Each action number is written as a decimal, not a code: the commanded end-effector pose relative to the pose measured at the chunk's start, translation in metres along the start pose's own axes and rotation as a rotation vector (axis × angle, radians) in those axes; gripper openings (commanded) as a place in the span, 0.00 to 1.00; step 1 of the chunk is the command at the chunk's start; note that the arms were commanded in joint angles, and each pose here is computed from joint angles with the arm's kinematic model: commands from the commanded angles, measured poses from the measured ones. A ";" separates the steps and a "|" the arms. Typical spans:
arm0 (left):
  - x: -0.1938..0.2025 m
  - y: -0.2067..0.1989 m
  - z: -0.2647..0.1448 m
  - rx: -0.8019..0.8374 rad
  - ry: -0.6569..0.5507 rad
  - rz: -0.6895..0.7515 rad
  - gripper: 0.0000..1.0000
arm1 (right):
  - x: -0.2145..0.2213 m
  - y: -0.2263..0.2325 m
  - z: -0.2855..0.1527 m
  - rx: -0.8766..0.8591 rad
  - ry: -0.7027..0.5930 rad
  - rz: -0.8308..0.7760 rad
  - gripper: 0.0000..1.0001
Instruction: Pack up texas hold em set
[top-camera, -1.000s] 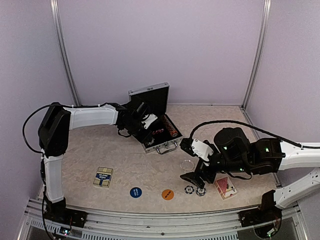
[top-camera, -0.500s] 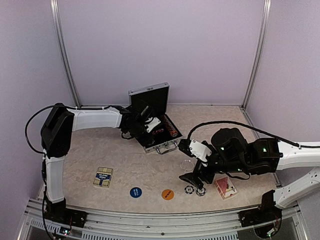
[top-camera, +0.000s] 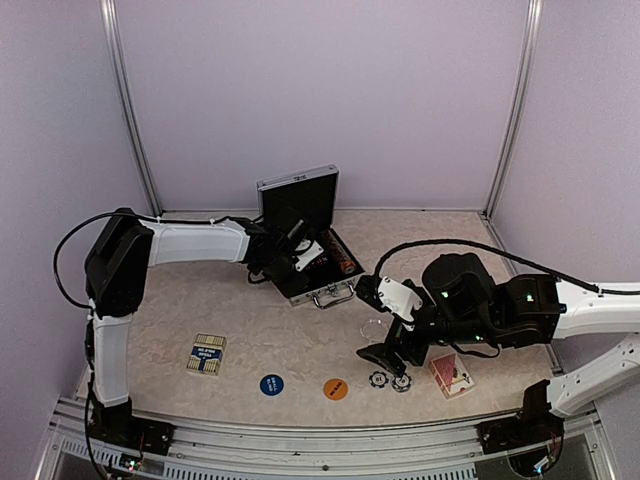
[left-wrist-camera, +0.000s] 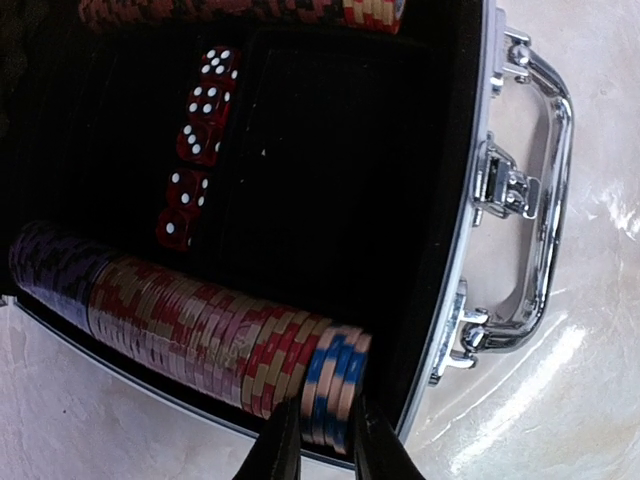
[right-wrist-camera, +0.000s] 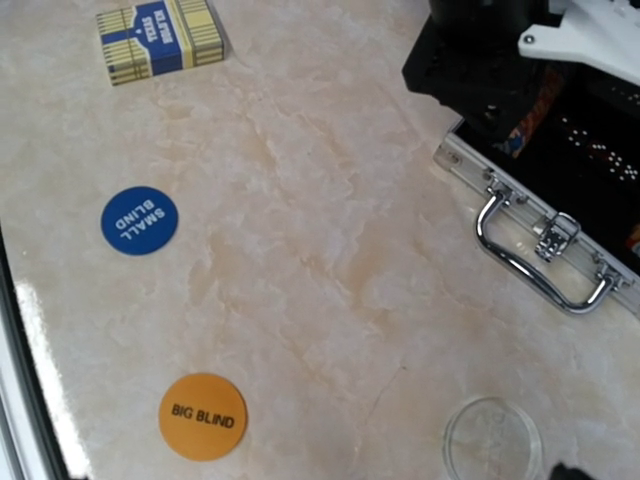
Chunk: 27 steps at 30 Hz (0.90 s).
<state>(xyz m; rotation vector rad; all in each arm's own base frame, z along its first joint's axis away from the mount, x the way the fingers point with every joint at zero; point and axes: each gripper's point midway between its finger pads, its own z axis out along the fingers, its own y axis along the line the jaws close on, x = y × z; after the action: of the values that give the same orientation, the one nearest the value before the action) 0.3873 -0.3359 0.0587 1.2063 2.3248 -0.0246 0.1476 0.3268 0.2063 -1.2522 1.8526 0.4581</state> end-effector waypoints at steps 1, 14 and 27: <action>0.026 0.015 0.011 -0.075 0.085 -0.014 0.23 | -0.016 -0.001 -0.004 -0.004 -0.039 0.024 1.00; 0.023 0.021 0.002 -0.112 0.064 -0.036 0.51 | -0.019 -0.001 -0.005 -0.008 -0.040 0.030 1.00; 0.002 0.012 -0.040 -0.124 -0.037 -0.081 0.71 | 0.031 0.002 0.019 -0.020 0.204 0.128 1.00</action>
<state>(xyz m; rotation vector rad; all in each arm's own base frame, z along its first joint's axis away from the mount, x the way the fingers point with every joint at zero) 0.3882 -0.3155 0.0719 1.0846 2.3211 0.1073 0.1509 0.3301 0.1935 -1.2302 1.9770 0.4508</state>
